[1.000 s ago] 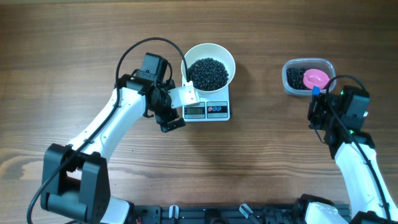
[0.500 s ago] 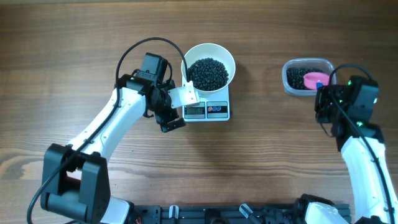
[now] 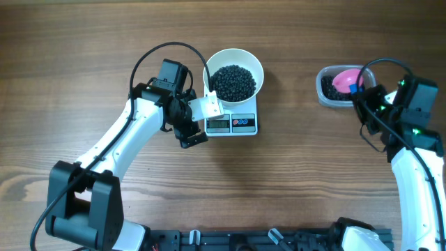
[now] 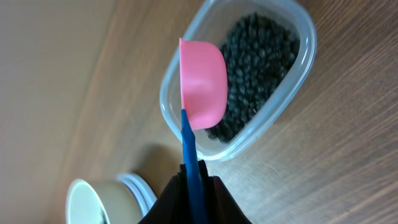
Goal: Scoop item into bowl and weigh 150g on scale
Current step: 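Grasp the blue handle of the pink scoop with the right gripper, then lift the scoop and carry it over the white bowl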
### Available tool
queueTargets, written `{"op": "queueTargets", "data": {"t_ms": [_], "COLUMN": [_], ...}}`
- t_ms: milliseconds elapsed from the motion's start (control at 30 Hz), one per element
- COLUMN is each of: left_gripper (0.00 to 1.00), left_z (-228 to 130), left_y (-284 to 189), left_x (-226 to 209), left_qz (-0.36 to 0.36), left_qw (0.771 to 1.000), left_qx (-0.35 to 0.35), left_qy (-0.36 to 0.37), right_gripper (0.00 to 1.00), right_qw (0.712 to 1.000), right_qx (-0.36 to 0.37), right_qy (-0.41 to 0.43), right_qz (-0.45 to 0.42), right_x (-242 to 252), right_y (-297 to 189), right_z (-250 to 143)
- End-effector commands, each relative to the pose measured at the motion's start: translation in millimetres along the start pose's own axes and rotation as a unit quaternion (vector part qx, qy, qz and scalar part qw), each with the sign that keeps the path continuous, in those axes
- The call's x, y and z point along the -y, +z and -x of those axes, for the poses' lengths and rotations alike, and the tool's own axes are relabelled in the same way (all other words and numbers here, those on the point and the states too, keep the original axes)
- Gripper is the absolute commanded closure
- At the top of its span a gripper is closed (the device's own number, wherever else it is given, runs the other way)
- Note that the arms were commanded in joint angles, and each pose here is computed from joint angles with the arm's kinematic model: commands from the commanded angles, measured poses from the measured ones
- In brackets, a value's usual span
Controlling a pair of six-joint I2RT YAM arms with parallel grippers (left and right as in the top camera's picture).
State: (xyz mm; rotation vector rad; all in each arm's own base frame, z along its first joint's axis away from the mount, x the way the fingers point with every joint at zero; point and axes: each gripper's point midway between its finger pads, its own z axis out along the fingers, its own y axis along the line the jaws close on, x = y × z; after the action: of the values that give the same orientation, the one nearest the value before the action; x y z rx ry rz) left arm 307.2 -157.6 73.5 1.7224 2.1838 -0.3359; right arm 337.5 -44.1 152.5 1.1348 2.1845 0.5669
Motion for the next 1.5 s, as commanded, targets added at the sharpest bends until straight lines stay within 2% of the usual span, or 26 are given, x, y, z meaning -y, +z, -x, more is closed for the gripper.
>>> {"op": "queueTargets", "data": {"t_ms": [0,267,400,533,667,800,900,967,1067,1167,1267,1367,1467], "left_gripper": [0.0,0.0,0.0,0.0,0.0,0.0,0.0,0.0,0.0,0.0,0.0,0.0,0.0], "left_z": [0.8,0.9,0.8,0.8,0.8,0.8,0.8,0.8,0.8,0.8,0.8,0.8,0.8], "left_y": [4.0,4.0,4.0,4.0,4.0,4.0,4.0,4.0,4.0,4.0,4.0,4.0,4.0], "left_x": [4.1,4.0,4.0,4.1,4.1,4.1,4.0,4.1,4.1,4.0,4.0,4.1,4.1], "left_qz": [-0.012,-0.012,-0.011,-0.012,-0.012,-0.012,-0.011,-0.012,-0.012,-0.011,-0.011,-0.012,-0.012], "left_qw": [1.0,1.0,1.0,1.0,1.0,1.0,1.0,1.0,1.0,1.0,1.0,1.0,1.0], "left_qx": [0.004,0.004,0.004,0.004,0.004,0.004,0.004,0.004,0.004,0.004,0.004,0.004,0.004], "left_qy": [0.007,0.007,0.007,0.007,0.007,0.007,0.007,0.007,0.007,0.007,0.007,0.007,0.007], "right_gripper": [0.96,0.96,0.96,0.96,0.96,0.96,0.96,0.96,0.96,0.96,0.96,0.96,0.96], "right_qw": [0.994,0.961,0.947,0.93,0.89,0.866,0.866,0.845,0.836,0.833,0.836,0.86,0.858], "right_qx": [-0.004,0.056,0.088,0.124,0.157,0.106,0.037,-0.009,-0.073,-0.113,-0.12,-0.124,-0.088], "right_qy": [-0.105,-0.268,-0.308,-0.337,-0.352,-0.365,-0.373,-0.412,-0.422,-0.423,-0.417,-0.373,-0.379], "right_qz": [0.02,-0.029,-0.019,0.077,0.245,0.325,0.332,0.342,0.342,0.339,0.336,0.326,0.336], "right_x": [-15.7,-39.6,-58.9,-107.3,-178.4,-211.9,-219.3,-224.4,-224.5,-221.6,-220.0,-215.9,-221.2], "right_y": [-12.4,-59.7,-82.7,-98.5,-116.7,-92.1,-46.5,-15.9,21.9,43.4,45.8,47.2,45.2], "right_z": [3.4,47.0,67.1,76.4,80.5,56.6,21.0,-15.6,-60.5,-89.6,-91.5,-77.7,-56.6]}}
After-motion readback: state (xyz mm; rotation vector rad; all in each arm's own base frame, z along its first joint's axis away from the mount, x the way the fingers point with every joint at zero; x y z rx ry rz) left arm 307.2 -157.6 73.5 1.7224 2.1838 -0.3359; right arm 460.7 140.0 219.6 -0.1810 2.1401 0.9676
